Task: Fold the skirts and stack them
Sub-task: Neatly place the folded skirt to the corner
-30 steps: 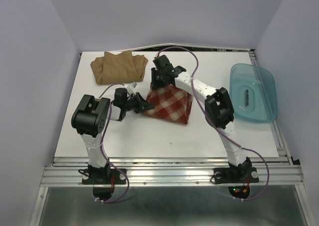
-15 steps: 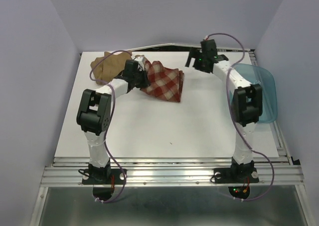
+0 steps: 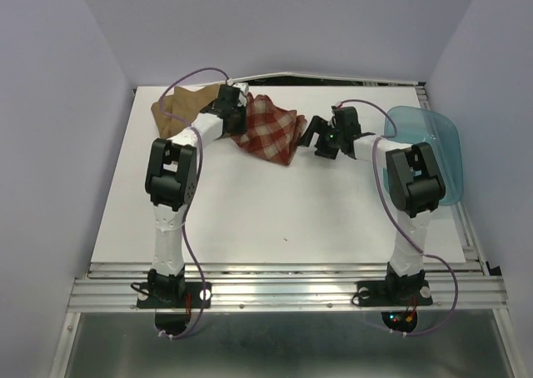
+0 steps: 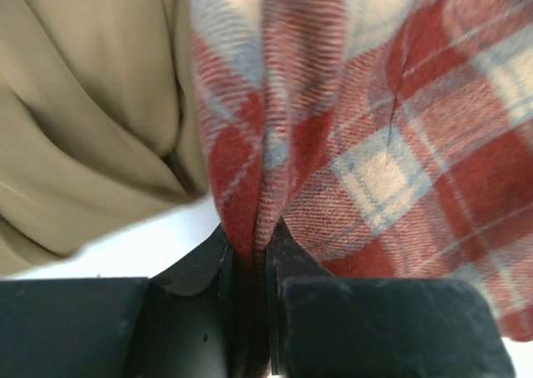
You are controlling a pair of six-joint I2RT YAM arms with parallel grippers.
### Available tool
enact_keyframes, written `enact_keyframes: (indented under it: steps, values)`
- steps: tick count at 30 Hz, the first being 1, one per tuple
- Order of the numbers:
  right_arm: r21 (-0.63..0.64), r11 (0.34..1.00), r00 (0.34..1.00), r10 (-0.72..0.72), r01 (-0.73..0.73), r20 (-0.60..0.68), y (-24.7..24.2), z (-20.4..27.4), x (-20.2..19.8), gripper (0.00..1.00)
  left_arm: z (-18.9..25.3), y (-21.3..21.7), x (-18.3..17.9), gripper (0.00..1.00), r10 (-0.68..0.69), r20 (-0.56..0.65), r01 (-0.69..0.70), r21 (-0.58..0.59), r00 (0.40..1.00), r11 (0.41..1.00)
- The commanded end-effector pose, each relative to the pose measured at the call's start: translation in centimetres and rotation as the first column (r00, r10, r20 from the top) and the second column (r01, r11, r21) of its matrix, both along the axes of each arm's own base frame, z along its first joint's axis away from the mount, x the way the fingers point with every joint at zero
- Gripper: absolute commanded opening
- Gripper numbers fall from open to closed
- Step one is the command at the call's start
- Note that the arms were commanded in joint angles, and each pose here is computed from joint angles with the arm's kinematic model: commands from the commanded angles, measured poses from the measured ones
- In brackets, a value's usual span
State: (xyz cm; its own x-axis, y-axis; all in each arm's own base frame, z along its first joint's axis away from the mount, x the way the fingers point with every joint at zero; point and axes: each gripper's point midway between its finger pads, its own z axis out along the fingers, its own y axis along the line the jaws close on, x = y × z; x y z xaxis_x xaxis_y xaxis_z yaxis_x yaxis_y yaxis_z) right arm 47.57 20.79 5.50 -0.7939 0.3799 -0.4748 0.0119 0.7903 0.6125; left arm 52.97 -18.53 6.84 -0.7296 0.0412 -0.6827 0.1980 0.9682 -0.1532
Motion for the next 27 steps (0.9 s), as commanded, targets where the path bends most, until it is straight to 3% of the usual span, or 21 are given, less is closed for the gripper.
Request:
enact_keyframes:
  steps: [1, 16, 27]
  values:
    - [0.083, 0.997, 0.991, -0.013, 0.002, 0.132, 0.9, 2.7, 3.1, 0.93, 7.4, 1.7, 3.6, 0.00, 0.029, 0.192, -0.043, 0.070, 0.981, 0.997]
    - [0.077, 0.997, 0.992, -0.005, -0.005, 0.129, 0.7, 2.4, 2.5, 0.94, 16.4, 3.9, 6.1, 0.00, 0.053, 0.395, -0.107, 0.116, 0.917, 0.988]
    - [0.077, 0.997, 0.992, 0.006, -0.016, 0.123, 0.8, 2.1, 2.2, 0.94, 21.4, 5.4, 6.5, 0.00, 0.051, 0.477, -0.139, 0.151, 0.878, 0.979]
